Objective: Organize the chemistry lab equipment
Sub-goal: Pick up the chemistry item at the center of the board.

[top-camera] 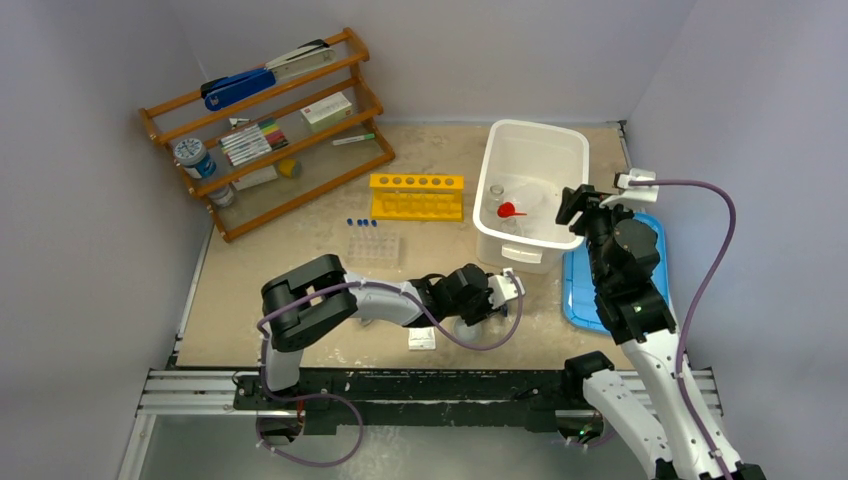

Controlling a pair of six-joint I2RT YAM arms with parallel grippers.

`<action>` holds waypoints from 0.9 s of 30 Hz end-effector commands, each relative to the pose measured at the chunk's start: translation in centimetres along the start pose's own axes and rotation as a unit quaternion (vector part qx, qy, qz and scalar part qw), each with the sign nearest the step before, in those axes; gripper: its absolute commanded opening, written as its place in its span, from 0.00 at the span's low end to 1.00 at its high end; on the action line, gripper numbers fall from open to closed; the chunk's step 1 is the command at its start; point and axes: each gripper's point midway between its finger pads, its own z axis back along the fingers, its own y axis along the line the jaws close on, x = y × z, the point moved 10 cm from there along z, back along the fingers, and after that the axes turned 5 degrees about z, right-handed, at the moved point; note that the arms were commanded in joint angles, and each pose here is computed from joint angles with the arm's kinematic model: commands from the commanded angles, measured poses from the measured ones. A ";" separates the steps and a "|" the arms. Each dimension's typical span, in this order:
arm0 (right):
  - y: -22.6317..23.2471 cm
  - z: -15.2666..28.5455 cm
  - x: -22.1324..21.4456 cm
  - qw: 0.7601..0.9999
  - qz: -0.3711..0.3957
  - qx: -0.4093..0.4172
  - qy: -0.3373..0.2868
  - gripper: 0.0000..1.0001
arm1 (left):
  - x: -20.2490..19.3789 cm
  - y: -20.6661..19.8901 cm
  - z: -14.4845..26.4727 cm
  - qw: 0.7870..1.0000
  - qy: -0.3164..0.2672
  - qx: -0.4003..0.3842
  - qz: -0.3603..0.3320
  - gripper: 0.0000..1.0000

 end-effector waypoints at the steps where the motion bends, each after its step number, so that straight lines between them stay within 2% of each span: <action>1: -0.3 0.5 2.0 0.999 -0.007 -0.008 -0.036 0.67 | 2.0 0.4 0.1 1.000 -0.029 0.008 -0.005 0.35; 4: -0.3 0.5 2.0 0.999 -0.008 -0.009 -0.037 0.67 | 3.2 0.5 0.8 0.999 -0.048 0.011 -0.005 0.33; 11: -0.4 0.6 1.9 0.999 -0.006 -0.013 -0.036 0.67 | 6.1 0.5 3.0 0.997 -0.068 0.009 -0.022 0.20; 16: -0.4 0.6 1.9 0.999 -0.009 -0.013 -0.035 0.67 | 7.3 0.6 4.6 0.996 -0.084 0.011 -0.026 0.18; 21: -0.4 0.6 1.8 0.999 -0.010 -0.014 -0.035 0.67 | 8.8 -0.1 6.5 0.994 -0.101 -0.019 -0.037 0.19; 27: -0.4 0.8 2.0 0.999 -0.014 -0.014 -0.037 0.67 | 12.7 -0.7 10.8 0.980 -0.187 -0.062 -0.025 0.18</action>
